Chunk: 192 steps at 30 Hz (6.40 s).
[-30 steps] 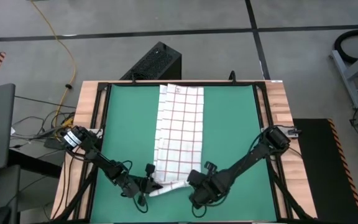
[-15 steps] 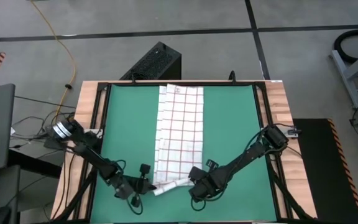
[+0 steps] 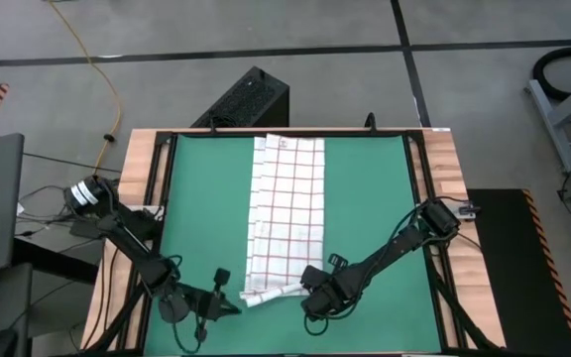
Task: Roll towel
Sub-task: Roll the white towel
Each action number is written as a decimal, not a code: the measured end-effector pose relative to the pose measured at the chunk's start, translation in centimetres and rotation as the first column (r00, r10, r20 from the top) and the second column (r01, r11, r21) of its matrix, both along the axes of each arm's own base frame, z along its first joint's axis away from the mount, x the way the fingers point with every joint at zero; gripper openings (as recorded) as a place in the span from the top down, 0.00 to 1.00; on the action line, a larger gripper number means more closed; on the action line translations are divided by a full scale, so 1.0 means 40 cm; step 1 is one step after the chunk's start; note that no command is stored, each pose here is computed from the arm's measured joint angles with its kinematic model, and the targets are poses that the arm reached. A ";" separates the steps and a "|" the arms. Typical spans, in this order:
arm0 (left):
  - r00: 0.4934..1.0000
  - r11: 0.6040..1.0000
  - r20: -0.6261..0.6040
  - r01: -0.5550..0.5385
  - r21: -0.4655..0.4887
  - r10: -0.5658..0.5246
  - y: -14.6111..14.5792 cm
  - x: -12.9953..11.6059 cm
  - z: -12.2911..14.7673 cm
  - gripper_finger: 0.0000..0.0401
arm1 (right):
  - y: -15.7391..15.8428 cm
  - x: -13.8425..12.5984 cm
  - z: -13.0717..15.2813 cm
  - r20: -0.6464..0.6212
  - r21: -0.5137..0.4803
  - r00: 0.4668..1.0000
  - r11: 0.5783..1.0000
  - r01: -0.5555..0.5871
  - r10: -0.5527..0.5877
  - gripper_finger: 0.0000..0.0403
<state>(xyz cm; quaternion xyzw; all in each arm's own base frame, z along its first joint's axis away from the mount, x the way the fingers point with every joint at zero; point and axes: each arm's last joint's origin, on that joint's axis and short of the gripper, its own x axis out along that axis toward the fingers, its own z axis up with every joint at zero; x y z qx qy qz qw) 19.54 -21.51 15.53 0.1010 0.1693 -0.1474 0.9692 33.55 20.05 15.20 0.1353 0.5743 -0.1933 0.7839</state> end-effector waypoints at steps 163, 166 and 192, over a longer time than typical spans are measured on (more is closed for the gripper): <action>0.971 0.985 -0.177 -0.149 0.084 0.162 0.087 0.113 -0.221 1.00 | 0.125 -0.059 0.019 0.105 0.002 0.886 0.891 -0.454 0.451 0.95; 0.968 0.991 -0.213 -0.133 0.025 0.135 0.085 0.112 -0.222 1.00 | 0.110 -0.048 0.033 0.122 0.039 0.897 0.901 -0.432 0.424 0.95; 0.971 0.946 -0.222 0.006 -0.325 -0.083 0.067 0.102 -0.088 1.00 | -0.025 -0.022 0.073 0.084 0.188 0.966 0.948 -0.258 0.246 0.95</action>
